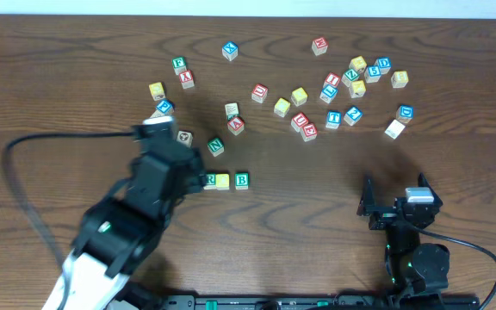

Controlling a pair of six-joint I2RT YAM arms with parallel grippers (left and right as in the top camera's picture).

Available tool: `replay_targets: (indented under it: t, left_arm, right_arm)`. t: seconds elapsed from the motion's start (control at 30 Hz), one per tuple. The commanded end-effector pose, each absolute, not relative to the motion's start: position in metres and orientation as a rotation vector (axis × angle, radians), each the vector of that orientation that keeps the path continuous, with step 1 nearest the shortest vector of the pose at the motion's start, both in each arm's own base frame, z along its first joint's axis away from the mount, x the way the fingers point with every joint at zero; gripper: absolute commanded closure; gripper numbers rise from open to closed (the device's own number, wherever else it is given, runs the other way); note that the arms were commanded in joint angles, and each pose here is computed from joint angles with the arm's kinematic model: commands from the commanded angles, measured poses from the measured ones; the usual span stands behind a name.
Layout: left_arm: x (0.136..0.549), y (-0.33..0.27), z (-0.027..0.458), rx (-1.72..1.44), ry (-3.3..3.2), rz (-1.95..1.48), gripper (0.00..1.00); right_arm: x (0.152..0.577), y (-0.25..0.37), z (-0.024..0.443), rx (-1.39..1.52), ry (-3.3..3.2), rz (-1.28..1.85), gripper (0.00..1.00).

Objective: Spell out ROBOT
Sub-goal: 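Raise the left gripper and pull it back to the left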

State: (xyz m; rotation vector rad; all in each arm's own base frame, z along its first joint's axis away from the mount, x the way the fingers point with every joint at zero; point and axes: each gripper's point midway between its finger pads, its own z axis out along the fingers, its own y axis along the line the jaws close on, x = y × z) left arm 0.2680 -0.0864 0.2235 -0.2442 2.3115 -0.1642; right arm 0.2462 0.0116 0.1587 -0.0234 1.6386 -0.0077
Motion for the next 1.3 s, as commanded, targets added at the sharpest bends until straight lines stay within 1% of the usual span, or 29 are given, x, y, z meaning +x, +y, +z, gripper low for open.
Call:
replay_targets:
  t: [0.0,0.2,0.3,0.33,1.27]
  left_arm:
    - [0.260,-0.046,0.255,-0.321,2.195,-0.054,0.25]
    - [0.244,-0.016,0.267,-0.366,2.150,-0.001,0.23]
    - [0.243,-0.010,0.269,-0.388,2.138,0.013,0.03]
    - [0.243,-0.010,0.268,-0.390,2.140,0.016,0.03]
    - [0.247,-0.011,0.261,-0.386,2.169,0.033,0.01]
  right_arm:
    - [0.246,0.010,0.157,-0.011,1.643,-0.005,0.01]
    - [0.246,0.010,0.157,-0.011,1.643,-0.005,0.01]
    - [0.246,0.010,0.157,-0.011,1.643,-0.005,0.01]
    - [0.246,0.010,0.157,-0.011,1.643,-0.005,0.01]
    - [0.246,0.010,0.157,-0.011,1.643,-0.005,0.01]
